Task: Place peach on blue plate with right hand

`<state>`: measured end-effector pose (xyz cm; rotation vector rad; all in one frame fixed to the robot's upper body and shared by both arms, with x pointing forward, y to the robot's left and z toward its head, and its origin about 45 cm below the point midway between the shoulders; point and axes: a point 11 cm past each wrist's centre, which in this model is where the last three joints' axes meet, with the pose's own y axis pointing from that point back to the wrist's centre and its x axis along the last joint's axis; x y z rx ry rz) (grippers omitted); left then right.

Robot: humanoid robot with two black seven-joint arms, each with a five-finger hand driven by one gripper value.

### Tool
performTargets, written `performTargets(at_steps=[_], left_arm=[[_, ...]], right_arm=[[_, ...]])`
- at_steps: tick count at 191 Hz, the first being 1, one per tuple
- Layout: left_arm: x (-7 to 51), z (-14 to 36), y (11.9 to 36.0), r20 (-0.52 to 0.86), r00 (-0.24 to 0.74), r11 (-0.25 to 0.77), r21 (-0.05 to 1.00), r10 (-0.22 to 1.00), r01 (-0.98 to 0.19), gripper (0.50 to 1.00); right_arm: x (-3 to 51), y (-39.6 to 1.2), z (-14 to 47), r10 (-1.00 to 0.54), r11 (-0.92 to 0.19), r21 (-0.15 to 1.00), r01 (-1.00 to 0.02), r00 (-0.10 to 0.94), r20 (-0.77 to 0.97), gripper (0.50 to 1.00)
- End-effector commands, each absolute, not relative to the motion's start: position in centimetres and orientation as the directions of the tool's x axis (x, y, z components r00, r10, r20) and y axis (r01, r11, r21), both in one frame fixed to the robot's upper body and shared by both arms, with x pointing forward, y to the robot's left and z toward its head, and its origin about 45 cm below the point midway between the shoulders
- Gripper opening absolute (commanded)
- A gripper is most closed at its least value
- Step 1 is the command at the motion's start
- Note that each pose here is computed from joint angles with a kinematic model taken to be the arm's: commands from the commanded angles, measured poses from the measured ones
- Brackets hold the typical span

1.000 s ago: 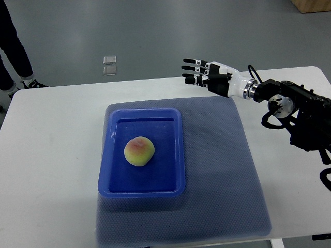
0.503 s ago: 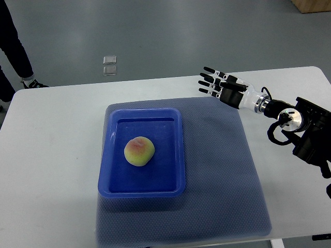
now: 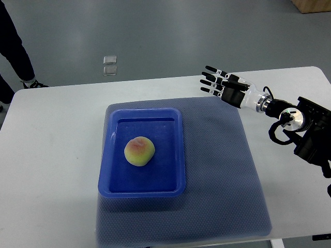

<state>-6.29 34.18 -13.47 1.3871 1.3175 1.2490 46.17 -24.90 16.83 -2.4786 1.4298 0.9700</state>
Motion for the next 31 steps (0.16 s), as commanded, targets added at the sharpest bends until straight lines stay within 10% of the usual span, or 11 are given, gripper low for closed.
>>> performTargets(at_steps=[1, 31], left_arm=[[-6.27, -13.47, 34.18, 0.114, -0.046, -0.105, 0.981, 0.992, 0.165, 1.0], [-6.27, -13.47, 34.18, 0.114, -0.046, -0.105, 0.981, 0.992, 0.165, 1.0]], right_arm=[[46.21, -24.92, 16.92, -0.735, -0.546, 0.203, -0.812, 0.349, -0.581, 0.928], [46.18, -24.87, 16.86, -0.734, -0.546, 0.202, -0.813, 0.348, -0.584, 0.928]])
